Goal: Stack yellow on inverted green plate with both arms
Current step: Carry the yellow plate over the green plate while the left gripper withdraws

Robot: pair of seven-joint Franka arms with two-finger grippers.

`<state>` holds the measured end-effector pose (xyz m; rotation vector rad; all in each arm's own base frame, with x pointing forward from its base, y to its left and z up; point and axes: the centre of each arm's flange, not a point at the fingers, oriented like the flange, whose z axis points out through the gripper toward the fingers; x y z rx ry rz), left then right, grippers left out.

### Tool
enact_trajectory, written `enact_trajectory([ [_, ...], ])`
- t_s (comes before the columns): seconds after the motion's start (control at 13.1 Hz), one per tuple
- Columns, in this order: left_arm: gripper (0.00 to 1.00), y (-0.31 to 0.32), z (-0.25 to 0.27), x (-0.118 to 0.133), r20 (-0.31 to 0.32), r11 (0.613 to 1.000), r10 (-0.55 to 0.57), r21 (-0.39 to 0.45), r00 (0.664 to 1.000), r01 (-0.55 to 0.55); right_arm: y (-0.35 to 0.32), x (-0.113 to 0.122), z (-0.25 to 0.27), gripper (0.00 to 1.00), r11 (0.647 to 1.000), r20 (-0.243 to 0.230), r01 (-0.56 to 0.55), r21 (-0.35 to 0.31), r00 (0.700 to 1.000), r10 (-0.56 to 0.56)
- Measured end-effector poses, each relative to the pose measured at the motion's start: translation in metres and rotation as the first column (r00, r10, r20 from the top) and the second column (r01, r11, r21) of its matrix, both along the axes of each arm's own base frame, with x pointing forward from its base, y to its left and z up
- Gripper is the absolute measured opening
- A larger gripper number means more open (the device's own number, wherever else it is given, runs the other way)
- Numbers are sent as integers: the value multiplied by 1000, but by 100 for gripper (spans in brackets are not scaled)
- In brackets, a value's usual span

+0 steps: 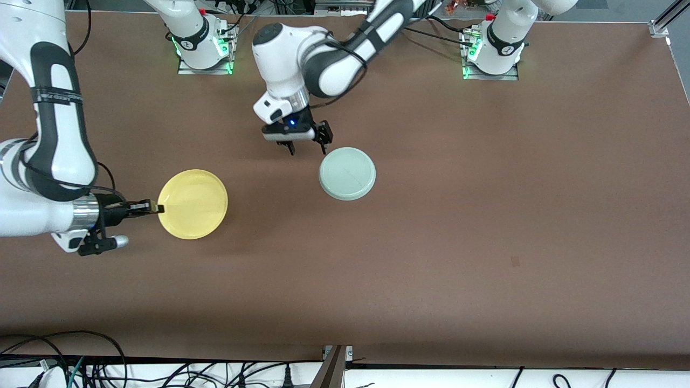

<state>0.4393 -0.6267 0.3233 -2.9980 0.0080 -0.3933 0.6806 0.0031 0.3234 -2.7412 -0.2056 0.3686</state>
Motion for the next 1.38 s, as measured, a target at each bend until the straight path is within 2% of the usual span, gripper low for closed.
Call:
enact_trajectory([
  [0.15,100,34,30,46,-57,996,40,-71,998,-44,47,-2,-2,2,1000,-21,9,-25,1000,-10],
  [0.31,100,70,60,83,-82,987,98,-123,992,-108,93,-6,-14,2,998,-11,22,-54,1000,-23],
  [0.54,100,138,94,130,-102,971,210,-95,972,-220,144,-21,-44,2,996,37,42,-81,999,-40],
  [0.69,100,183,116,152,-126,966,241,-64,962,-251,186,-40,-58,2,992,55,102,-73,994,-98],
  [0.84,100,224,137,166,-166,974,217,-31,962,-225,246,-64,-62,2,984,54,170,-54,985,-167],
  [1.0,100,278,158,186,-198,987,156,-8,968,-161,295,-88,-59,2,982,42,183,-48,983,-181],
  [1.23,100,384,181,218,-297,995,54,-64,953,-76,366,-134,-62,2,979,53,196,-61,980,-193],
  [1.38,100,437,195,220,-357,995,6,-87,934,-40,393,-164,-71,2,977,77,201,-65,978,-196],
])
